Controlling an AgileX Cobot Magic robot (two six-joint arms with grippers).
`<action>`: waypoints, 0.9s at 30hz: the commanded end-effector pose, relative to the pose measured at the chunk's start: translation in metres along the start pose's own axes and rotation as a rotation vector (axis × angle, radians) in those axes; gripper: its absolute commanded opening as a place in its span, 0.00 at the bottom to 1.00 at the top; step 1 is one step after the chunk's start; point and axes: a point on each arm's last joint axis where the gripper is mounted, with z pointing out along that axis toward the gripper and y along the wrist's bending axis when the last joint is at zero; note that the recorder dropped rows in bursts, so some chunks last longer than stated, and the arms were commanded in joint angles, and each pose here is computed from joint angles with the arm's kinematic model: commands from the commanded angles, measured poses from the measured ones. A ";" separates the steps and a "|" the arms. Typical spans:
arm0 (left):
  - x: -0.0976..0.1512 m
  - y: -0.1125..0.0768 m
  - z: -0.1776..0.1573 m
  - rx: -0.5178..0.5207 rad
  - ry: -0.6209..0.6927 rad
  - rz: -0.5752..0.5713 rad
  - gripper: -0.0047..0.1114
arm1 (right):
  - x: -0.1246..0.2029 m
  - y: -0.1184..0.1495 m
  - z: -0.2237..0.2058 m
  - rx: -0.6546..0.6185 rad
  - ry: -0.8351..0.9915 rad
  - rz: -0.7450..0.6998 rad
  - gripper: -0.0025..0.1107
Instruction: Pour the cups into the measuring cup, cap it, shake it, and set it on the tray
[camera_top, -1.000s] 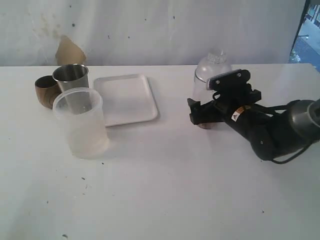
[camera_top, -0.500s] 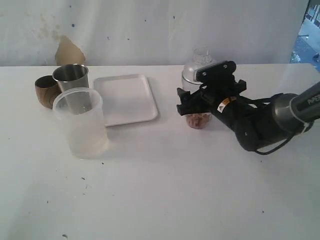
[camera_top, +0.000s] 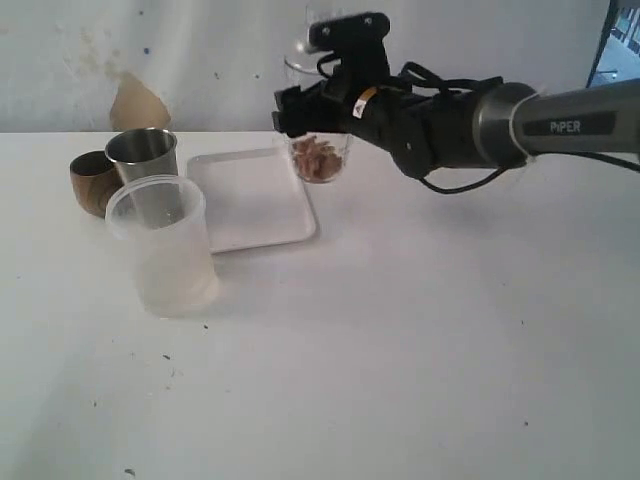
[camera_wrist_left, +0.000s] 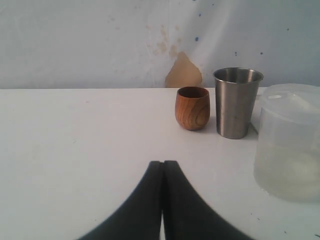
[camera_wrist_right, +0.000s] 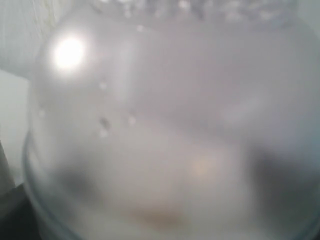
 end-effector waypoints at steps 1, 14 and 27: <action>0.001 0.000 0.000 0.004 -0.002 0.003 0.04 | 0.008 0.018 0.021 -0.070 -0.037 0.106 0.02; 0.001 0.000 0.000 0.004 -0.002 0.003 0.04 | 0.045 0.047 0.044 -0.176 -0.003 -0.083 0.04; 0.001 0.000 0.000 0.004 -0.002 0.003 0.04 | 0.037 0.050 0.040 -0.171 0.020 -0.096 0.89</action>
